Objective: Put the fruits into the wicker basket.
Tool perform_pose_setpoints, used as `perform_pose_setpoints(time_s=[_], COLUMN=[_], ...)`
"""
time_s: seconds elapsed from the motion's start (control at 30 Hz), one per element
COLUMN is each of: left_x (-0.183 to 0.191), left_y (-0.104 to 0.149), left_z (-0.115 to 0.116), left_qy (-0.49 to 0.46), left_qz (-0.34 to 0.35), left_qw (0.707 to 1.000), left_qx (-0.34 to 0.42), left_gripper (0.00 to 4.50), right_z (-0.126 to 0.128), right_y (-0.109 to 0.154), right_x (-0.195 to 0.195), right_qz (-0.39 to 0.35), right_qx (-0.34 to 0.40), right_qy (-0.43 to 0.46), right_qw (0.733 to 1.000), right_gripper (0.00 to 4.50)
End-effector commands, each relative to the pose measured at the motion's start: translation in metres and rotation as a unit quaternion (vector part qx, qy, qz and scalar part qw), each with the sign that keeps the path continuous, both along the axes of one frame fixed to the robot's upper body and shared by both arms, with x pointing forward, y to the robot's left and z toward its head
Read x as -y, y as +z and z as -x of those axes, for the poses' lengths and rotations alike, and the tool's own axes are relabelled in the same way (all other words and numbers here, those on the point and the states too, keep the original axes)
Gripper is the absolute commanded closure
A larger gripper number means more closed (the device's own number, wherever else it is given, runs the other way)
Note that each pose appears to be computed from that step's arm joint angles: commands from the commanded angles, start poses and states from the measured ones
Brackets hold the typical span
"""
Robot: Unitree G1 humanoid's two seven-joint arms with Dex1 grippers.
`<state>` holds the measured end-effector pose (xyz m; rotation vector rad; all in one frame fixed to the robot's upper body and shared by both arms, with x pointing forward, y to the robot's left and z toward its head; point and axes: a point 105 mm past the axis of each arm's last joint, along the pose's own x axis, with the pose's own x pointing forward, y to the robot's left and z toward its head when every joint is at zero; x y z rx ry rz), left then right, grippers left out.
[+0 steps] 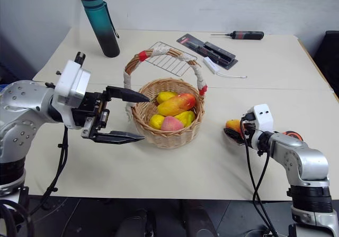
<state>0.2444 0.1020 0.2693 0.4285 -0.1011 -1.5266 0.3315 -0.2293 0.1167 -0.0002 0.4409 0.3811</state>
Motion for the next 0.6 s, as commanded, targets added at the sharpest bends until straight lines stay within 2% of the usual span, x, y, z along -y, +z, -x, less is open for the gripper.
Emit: perform_pose_setpoints(time_s=[0.03,0.13,0.27,0.33,0.47,0.6], left_x=[-0.003,-0.006,-0.017,-0.023,-0.029,-0.027], left_y=[0.010,0.010,0.011,0.011,0.011,0.012], left_z=[0.004,0.004,0.000,-0.002,-0.004,-0.003], left_qy=[0.005,0.016,0.044,0.058,0.069,0.064], left_qz=[0.006,0.007,0.009,0.006,0.003,0.001], left_qw=[1.000,1.000,0.999,0.998,0.997,0.998], left_qx=[0.024,0.024,0.023,0.023,0.024,0.029], left_gripper=[0.00,0.00,0.00,0.00,0.00,0.00], right_z=[0.002,0.014,0.052,0.060,0.054,0.035], right_y=[0.018,0.039,0.079,0.098,0.127,0.131], right_x=[-0.009,-0.016,-0.048,-0.063,-0.098,-0.127], right_qz=[-0.012,-0.019,-0.042,-0.059,-0.077,-0.057], right_qx=[0.035,0.062,0.100,0.118,0.160,0.177], right_qy=[0.031,0.082,0.235,0.274,0.302,0.290], right_qw=[0.999,0.994,0.966,0.953,0.937,0.939], right_gripper=[1.61,2.44,2.47,2.47,2.47,2.47])
